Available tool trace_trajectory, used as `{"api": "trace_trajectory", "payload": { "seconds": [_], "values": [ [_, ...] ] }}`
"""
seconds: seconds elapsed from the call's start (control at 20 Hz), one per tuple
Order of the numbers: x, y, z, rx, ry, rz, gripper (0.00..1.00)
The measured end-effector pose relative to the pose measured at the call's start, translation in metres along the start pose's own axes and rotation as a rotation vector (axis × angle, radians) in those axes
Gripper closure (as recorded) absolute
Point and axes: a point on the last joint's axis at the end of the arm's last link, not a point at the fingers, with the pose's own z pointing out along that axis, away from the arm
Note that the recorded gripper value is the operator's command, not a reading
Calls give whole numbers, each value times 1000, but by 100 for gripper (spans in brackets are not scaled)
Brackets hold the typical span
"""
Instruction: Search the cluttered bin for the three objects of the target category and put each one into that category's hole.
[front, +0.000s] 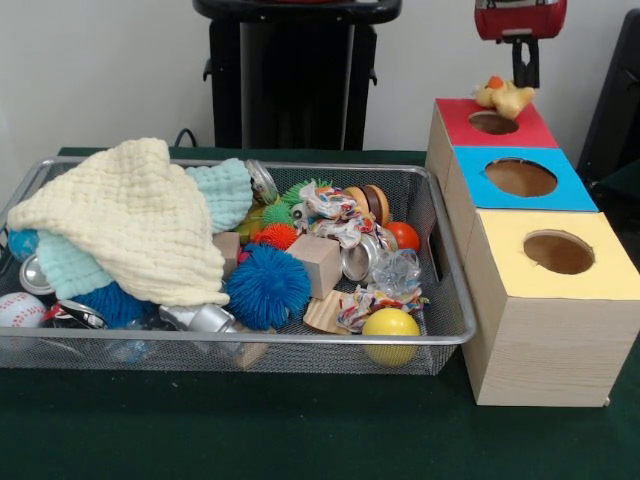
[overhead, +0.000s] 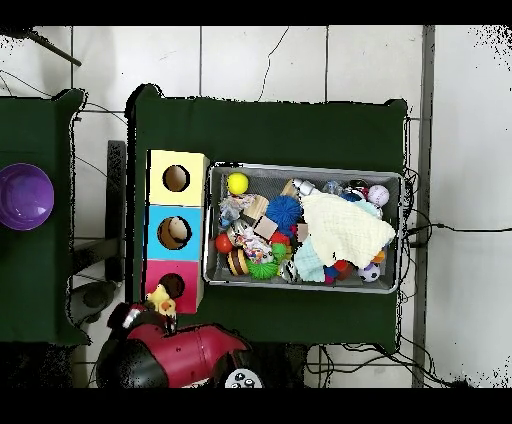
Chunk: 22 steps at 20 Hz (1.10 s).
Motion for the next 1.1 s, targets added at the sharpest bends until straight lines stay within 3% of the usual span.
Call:
{"api": "trace_trajectory", "payload": {
  "seconds": [0.25, 1.1],
  "values": [
    [1, -4, 0, 3, -1, -38, 100],
    [-9, -11, -1, 15, -3, -87, 100]
  ]
}}
